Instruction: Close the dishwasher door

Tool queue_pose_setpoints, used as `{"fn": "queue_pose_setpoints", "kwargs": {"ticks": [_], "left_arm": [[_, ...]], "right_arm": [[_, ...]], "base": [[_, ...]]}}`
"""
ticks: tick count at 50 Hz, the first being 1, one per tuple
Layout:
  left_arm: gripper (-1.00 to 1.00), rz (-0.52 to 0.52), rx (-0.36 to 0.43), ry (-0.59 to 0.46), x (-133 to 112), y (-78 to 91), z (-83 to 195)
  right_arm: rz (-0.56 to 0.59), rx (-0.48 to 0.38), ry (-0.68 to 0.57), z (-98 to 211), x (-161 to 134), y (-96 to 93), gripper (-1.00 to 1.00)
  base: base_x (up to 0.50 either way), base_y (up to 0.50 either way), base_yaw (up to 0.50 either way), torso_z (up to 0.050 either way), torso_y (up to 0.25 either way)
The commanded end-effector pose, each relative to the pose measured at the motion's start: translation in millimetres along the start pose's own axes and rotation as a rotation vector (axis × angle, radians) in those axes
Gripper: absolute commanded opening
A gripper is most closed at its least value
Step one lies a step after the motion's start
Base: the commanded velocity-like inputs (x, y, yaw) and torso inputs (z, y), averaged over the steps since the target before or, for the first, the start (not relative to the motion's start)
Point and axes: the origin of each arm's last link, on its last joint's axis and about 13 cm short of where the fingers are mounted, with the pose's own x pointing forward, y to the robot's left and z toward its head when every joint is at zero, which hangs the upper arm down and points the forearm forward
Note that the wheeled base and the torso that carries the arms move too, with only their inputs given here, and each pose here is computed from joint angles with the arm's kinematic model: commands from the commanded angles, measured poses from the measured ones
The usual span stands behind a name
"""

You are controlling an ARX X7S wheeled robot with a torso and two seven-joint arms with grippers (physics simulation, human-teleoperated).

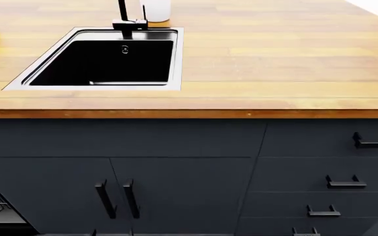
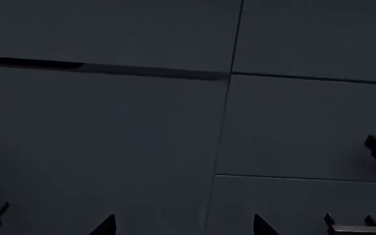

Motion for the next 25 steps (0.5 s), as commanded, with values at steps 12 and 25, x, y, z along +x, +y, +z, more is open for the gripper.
{"fn": "queue_pose_setpoints", "kwargs": {"ticks": [12,25], "left_arm": [[1.00,0.006,-0.014,0.013,-5.0,2.3,-3.1],[1.00,-0.002,-0.023,0.009,-6.3,3.4,-3.2]], "right_arm": [[-0.011,-0.004,-0.004,-1.7,-4.2,-0.6,1.00],[-0.013,-0.012,-0.004,-1.9,-4.7,0.2,1.00]], "base": [[0.00,0.00,0.00,-0.050,0.000],[0.00,0.00,0.00,-0.050,0.000]]}}
